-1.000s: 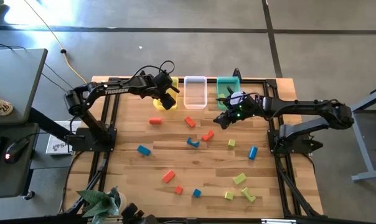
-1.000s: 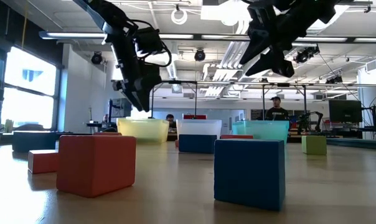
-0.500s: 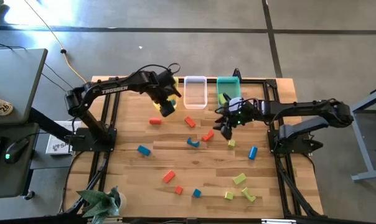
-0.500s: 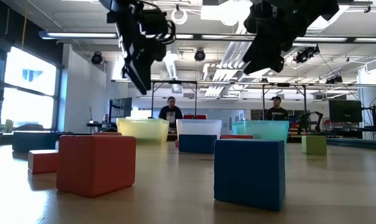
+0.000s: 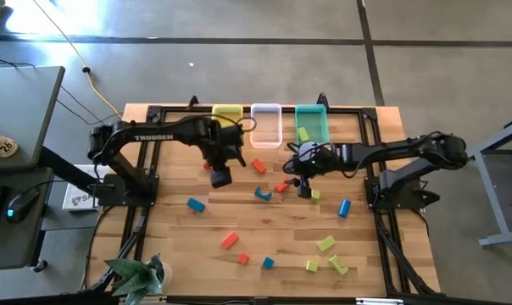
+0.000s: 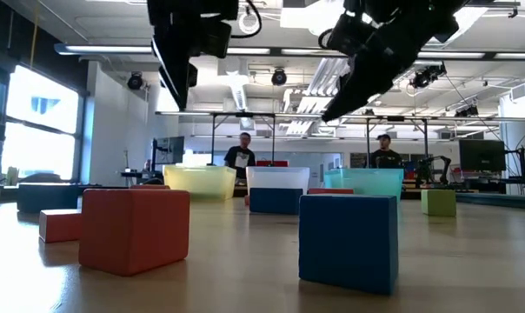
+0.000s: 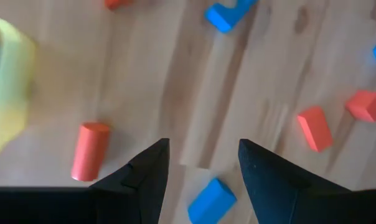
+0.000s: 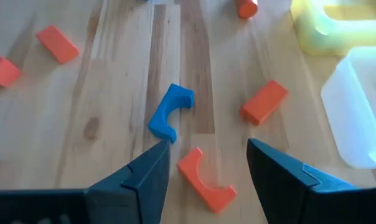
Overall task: Sort & place blocks by color
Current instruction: Put the orange block into the transparent bin
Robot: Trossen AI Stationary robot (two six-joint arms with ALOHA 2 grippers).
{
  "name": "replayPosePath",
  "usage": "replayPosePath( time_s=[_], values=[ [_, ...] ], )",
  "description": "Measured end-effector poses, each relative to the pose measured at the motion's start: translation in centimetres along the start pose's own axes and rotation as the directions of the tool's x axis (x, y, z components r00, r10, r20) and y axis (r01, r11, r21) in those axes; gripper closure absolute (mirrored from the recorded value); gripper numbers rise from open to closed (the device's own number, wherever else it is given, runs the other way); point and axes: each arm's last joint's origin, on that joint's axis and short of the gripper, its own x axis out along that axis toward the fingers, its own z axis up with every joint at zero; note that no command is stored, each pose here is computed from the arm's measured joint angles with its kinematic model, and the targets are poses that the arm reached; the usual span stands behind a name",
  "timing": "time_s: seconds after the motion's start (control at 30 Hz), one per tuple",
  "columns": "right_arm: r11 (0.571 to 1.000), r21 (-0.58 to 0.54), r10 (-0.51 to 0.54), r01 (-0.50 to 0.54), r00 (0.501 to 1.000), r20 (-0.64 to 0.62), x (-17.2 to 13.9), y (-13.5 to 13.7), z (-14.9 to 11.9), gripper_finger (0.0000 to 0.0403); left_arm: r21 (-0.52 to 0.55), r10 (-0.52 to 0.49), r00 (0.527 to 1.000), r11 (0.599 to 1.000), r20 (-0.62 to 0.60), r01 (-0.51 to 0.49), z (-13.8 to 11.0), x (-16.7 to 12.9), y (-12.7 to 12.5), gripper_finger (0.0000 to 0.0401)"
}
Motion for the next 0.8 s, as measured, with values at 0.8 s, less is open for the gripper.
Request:
replayPosePath(
  time_s=[0.8],
  values=[
    [0.963, -0.241, 0.07, -0.12, 0.976, -0.207, 6.9, 0.0, -3.1, 0.0204, -0.143, 0.005, 0.999, 0.99, -0.035, -0.01, -1.2, 0.8, -5.1, 0.0219]
  ],
)
